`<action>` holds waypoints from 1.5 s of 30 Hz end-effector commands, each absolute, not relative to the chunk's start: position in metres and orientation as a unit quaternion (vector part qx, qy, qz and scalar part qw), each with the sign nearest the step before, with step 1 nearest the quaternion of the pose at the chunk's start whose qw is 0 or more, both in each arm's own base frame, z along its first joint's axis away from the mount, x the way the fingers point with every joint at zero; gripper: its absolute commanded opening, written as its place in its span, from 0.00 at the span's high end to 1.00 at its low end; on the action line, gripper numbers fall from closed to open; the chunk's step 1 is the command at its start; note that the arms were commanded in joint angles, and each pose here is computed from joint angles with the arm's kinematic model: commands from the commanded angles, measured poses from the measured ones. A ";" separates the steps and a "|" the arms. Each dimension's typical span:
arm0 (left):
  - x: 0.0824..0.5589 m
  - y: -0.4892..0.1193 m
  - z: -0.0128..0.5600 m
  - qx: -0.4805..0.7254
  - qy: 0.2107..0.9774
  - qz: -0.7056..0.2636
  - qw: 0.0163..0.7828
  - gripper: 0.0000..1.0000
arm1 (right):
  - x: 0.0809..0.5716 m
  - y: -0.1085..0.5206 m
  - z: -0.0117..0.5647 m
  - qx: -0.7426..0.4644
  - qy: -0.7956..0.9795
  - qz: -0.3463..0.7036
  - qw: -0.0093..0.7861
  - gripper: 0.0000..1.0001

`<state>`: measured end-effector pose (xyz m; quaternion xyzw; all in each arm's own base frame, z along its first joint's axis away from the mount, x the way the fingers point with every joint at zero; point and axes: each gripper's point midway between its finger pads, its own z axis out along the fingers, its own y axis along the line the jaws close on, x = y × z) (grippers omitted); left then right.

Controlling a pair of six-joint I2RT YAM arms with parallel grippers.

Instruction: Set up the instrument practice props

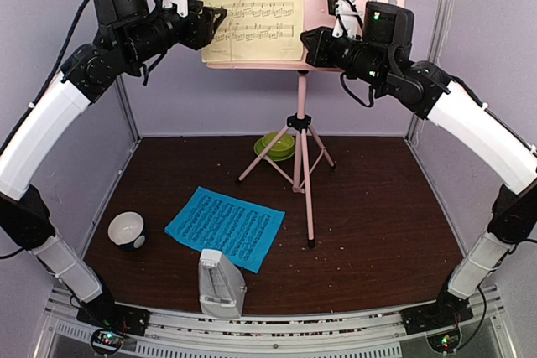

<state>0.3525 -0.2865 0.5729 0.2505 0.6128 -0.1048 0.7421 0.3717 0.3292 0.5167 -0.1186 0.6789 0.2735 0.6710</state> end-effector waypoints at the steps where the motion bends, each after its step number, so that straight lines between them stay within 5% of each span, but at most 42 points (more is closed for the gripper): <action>1: 0.349 -0.260 0.590 0.223 0.604 -0.108 0.758 0.42 | 0.365 0.312 0.531 -0.109 0.670 0.262 0.686 1.00; 21: 0.372 -0.250 0.565 0.209 0.631 -0.227 0.711 0.38 | 0.356 0.309 0.530 -0.120 0.657 0.275 0.692 1.00; 25: 0.374 -0.254 0.562 0.215 0.633 -0.232 0.706 0.41 | 0.355 0.311 0.539 -0.120 0.646 0.285 0.698 0.80; 34: 0.375 -0.261 0.565 0.226 0.625 -0.241 0.707 0.47 | 0.368 0.320 0.543 -0.110 0.646 0.289 0.698 0.71; 45: 0.378 -0.271 0.570 0.238 0.616 -0.257 0.706 0.57 | 0.377 0.334 0.542 -0.107 0.645 0.311 0.690 0.78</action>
